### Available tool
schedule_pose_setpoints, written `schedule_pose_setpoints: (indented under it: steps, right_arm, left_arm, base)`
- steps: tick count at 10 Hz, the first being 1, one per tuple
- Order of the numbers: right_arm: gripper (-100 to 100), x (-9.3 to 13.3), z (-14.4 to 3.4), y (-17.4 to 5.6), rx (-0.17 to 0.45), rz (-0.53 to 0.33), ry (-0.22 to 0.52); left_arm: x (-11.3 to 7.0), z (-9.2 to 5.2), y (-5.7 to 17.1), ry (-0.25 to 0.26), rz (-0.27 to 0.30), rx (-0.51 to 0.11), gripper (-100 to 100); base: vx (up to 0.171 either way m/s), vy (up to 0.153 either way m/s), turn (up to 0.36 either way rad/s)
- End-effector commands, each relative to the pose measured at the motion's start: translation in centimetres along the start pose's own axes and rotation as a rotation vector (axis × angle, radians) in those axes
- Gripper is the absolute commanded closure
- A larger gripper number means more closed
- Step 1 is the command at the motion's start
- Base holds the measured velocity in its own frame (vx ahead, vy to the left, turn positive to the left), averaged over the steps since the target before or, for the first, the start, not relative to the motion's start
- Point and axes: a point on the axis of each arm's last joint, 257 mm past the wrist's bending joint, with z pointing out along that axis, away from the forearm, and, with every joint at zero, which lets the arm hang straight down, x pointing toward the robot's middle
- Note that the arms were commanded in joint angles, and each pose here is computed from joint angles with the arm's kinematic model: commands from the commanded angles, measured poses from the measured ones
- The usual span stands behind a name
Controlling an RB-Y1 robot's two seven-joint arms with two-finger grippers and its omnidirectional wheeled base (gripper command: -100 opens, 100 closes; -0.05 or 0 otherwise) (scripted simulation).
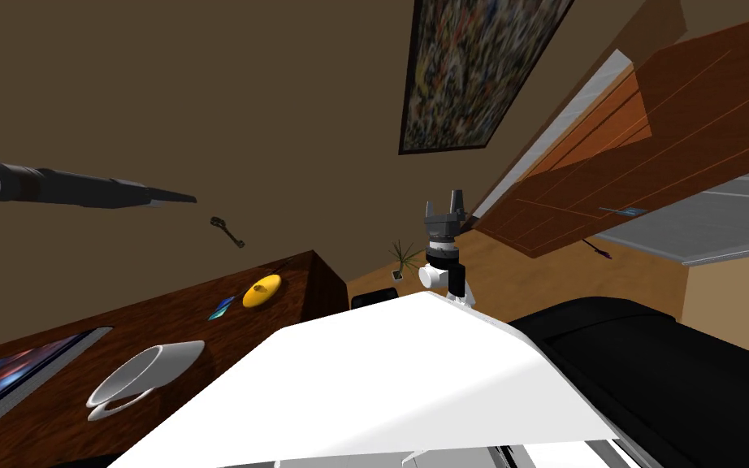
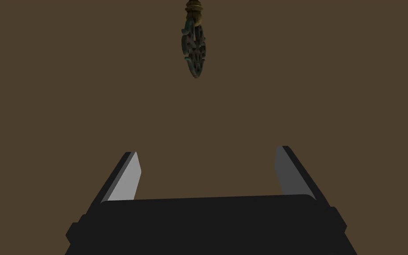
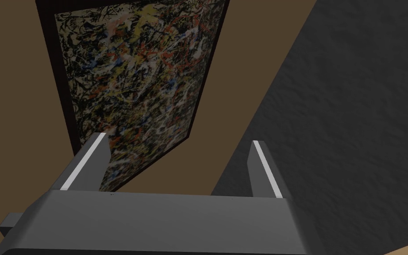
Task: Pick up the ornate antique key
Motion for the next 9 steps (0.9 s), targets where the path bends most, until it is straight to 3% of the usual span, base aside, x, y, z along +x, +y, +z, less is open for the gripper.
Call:
schedule_pose_setpoints:
  steps: [1, 2, 3, 4, 5, 9]
  right_arm:
    - [0, 0.0, 0.0, 0.0, 0.000, 0.000, 0.000]
    - [0, 0.0, 0.0, 0.0, 0.000, 0.000, 0.000]
    - [0, 0.0, 0.0, 0.0, 0.000, 0.000, 0.000]
    - [0, 0.0, 0.0, 0.0, 0.000, 0.000, 0.000]
    - [0, 0.0, 0.0, 0.0, 0.000, 0.000, 0.000]
    - [0, 0.0, 0.0, 0.0, 0.000, 0.000, 0.000]
  left_arm:
    - [0.0, 0.0, 0.0, 0.000, 0.000, 0.000, -100]
    - [0.0, 0.0, -0.1, 0.003, -0.002, 0.001, 0]
    - [0.9, -0.2, 1.3, -0.011, -0.009, -0.014, -100]
    - [0.4, -0.2, 0.7, -0.004, -0.009, -0.007, -100]
    - [0.5, -0.2, 0.9, -0.005, -0.007, -0.009, 100]
    - [0.5, -0.2, 0.8, -0.005, -0.007, -0.008, 100]
  base:
    - [0.066, 0.010, 0.013]
    - [0.013, 0.001, -0.005]
    - [0.034, -0.041, -0.112]
    - [0.020, -0.024, -0.022]
    - [0.000, 0.000, 0.000]
    - [0.000, 0.000, 0.000]
